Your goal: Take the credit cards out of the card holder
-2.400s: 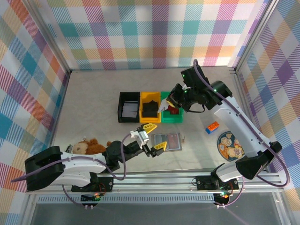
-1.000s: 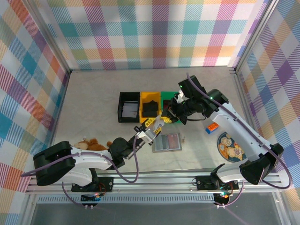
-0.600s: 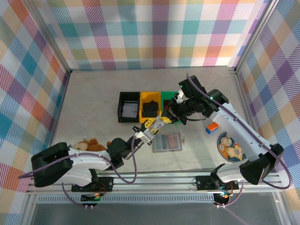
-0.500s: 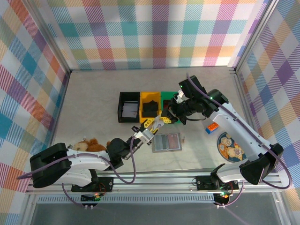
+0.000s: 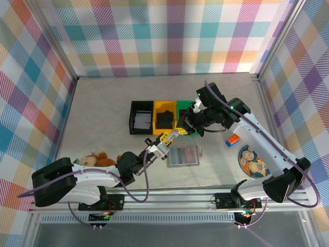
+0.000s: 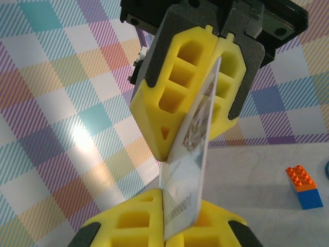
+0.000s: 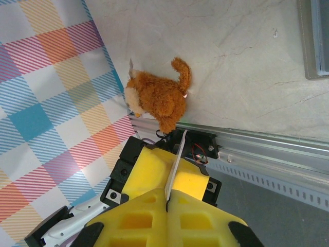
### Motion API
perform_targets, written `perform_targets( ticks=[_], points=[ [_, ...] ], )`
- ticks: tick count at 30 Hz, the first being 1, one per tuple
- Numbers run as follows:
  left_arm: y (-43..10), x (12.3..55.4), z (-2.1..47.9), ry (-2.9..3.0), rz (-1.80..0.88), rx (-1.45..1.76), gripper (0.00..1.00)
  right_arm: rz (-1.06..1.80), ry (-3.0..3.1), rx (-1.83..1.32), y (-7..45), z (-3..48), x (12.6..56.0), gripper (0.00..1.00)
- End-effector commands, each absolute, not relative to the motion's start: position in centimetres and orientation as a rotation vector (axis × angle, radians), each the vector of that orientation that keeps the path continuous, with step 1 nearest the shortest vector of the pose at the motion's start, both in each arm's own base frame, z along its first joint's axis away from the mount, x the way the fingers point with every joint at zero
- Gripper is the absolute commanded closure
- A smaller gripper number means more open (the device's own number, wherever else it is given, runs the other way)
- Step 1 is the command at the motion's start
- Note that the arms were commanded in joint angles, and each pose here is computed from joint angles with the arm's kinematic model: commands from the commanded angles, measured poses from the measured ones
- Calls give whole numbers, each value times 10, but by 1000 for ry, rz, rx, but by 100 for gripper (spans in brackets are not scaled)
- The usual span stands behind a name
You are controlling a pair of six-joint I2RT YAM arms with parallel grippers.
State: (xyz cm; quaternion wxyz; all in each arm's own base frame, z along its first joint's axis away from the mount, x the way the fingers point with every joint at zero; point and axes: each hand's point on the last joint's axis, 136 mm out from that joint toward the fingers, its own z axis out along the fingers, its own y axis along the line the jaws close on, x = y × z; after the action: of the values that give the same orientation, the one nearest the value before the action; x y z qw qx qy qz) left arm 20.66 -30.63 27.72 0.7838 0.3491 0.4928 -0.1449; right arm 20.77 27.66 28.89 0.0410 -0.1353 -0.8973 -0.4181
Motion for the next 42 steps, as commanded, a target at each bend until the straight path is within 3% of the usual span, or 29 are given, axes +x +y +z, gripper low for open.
perform_targets(
  ticks=[1,2,4,6,11,13,27,42],
  points=[
    [-302,200,294,1035,-371,711,100,-1273,-2767,-399,271,289,210,100],
    [-302,200,295,1042,-381,708,100,-1280,-2770,-405,269,290,212,100],
    [-300,200,297,1060,-413,682,100,-1299,-2791,-415,265,296,216,75],
    [-293,204,301,1089,-464,622,100,-1324,-2836,-423,257,304,222,62],
    [-272,214,304,1165,-640,444,100,-1414,-2952,-453,235,328,239,12],
    [-259,221,305,1185,-746,321,100,-1400,-3028,-472,226,332,243,0],
    [-178,283,271,1275,-1062,-456,100,-1281,-3299,-524,186,328,246,1],
    [-164,340,222,1342,-1208,-776,100,-1242,-3328,-508,180,316,241,1]
  ],
)
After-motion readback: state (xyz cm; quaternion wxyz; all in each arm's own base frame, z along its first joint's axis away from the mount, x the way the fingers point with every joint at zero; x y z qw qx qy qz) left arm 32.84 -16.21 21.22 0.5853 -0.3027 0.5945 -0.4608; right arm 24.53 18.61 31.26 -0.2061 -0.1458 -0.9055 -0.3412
